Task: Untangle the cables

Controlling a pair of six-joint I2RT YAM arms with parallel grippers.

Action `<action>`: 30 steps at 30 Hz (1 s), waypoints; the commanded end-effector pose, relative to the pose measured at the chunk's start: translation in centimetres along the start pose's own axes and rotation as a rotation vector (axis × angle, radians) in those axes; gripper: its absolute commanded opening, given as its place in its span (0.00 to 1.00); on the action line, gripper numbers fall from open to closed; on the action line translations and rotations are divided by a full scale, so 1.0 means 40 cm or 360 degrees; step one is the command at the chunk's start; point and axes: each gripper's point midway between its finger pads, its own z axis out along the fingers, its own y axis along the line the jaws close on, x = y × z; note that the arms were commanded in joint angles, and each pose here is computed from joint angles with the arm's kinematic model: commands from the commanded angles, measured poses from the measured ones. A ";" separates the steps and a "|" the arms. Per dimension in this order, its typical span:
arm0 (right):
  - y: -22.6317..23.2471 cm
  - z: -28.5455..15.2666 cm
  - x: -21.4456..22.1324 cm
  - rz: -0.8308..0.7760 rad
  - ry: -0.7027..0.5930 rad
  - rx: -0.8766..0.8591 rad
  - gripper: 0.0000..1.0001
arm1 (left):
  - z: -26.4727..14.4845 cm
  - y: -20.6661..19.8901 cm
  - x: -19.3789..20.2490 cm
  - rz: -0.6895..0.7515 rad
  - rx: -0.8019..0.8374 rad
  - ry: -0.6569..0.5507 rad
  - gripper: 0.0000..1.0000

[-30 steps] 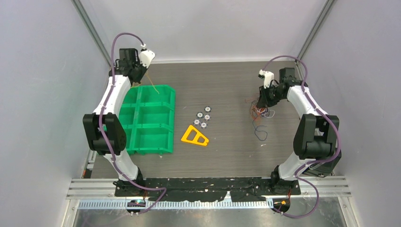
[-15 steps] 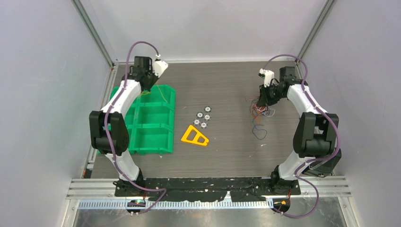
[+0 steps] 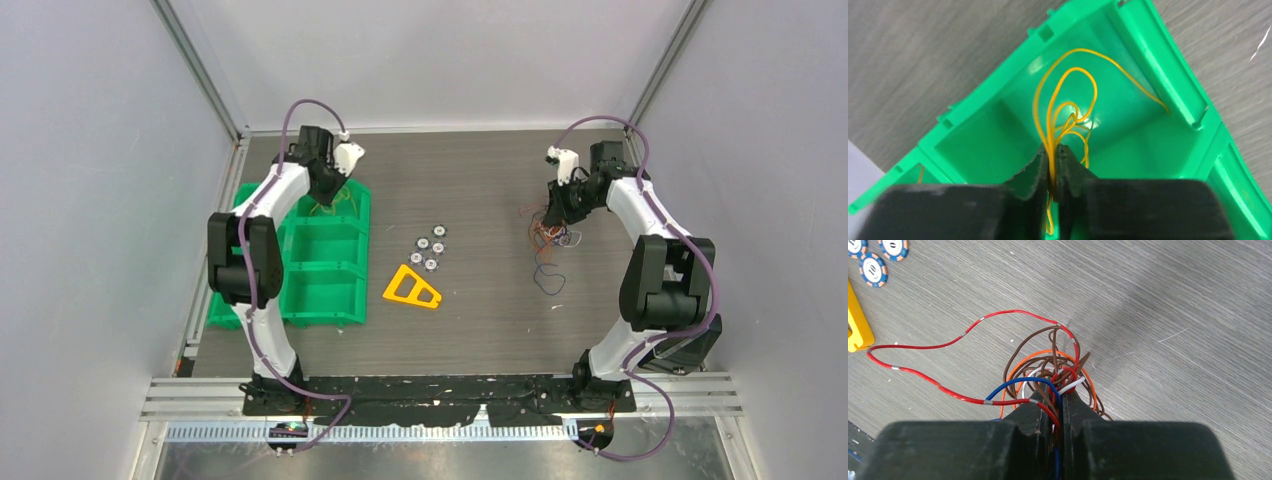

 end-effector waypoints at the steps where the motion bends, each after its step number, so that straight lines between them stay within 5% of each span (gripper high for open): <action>1: 0.030 -0.036 -0.059 -0.0104 -0.0108 -0.0076 0.05 | -0.077 0.029 -0.039 -0.0079 0.0085 -0.0106 0.34; 4: 0.076 -0.055 -0.084 -0.0129 -0.0193 -0.0201 0.05 | -0.181 0.000 -0.105 -0.0078 0.0152 -0.0313 0.77; 9: 0.156 -0.102 -0.149 -0.0166 -0.0366 -0.0373 0.06 | -0.350 -0.104 -0.222 -0.0083 0.0381 -0.0678 0.95; 20: 0.388 -0.202 -0.253 -0.0249 -0.0608 -0.0781 0.11 | -0.491 -0.598 -0.477 0.0154 0.1252 -0.1314 1.00; 26: 0.401 -0.238 -0.302 -0.0063 -0.0741 -0.0693 0.08 | -0.530 -0.780 -0.503 0.0070 0.1564 -0.1361 0.96; 30: 0.366 -0.239 -0.333 0.0136 -0.0845 -0.0548 0.05 | -0.531 -0.811 -0.473 0.0043 0.1564 -0.1395 0.86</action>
